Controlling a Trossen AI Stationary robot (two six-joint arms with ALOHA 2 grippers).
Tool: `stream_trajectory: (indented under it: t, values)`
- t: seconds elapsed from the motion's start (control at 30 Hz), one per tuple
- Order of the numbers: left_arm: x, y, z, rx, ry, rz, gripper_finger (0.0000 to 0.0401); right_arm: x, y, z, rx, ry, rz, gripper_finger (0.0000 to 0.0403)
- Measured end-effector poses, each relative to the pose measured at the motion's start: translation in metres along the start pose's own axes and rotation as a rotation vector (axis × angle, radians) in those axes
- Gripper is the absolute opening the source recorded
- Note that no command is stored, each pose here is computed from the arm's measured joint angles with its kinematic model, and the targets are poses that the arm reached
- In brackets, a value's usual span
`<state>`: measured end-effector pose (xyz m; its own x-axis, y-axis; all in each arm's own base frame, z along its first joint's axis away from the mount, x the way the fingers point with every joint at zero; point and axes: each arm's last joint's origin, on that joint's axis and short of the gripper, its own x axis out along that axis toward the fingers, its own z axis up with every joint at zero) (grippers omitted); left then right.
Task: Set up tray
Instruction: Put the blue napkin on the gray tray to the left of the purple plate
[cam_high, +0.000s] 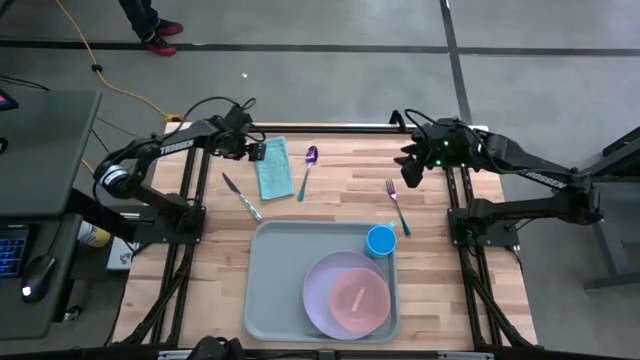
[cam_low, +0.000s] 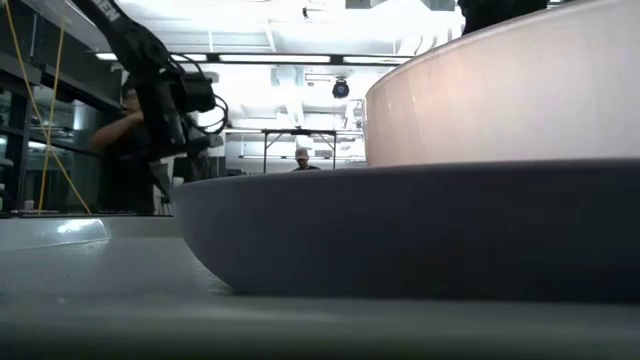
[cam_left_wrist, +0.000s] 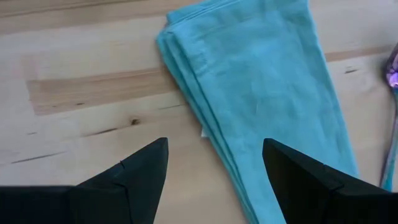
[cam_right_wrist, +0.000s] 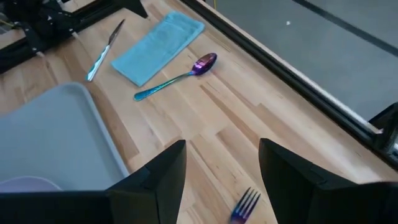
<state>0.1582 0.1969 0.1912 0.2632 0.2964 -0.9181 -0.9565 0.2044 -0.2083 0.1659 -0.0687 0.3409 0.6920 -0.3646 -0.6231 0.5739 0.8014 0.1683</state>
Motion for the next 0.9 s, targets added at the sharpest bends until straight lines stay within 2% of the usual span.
stream_trajectory:
  t: [0.23, 0.37, 0.57, 0.9]
  values:
    - [0.008, -0.001, 0.004, 0.01, -0.018, 0.013, 0.0294, 0.0, 0.001, 0.0, 0.004, 0.007, 0.025, 0.0179]
    - [0.012, -0.002, 0.008, 0.005, -0.041, -0.016, 0.0294, 0.0, 0.001, 0.0, -0.001, 0.007, 0.025, 0.0179]
    - [0.024, 0.01, 0.016, -0.046, 0.006, -0.074, 0.0294, 0.0, 0.001, 0.0, -0.003, 0.007, 0.026, 0.0179]
    - [0.028, 0.018, 0.02, -0.096, -0.015, -0.018, 0.0294, 0.0, 0.001, 0.0, -0.012, 0.008, 0.029, 0.0179]
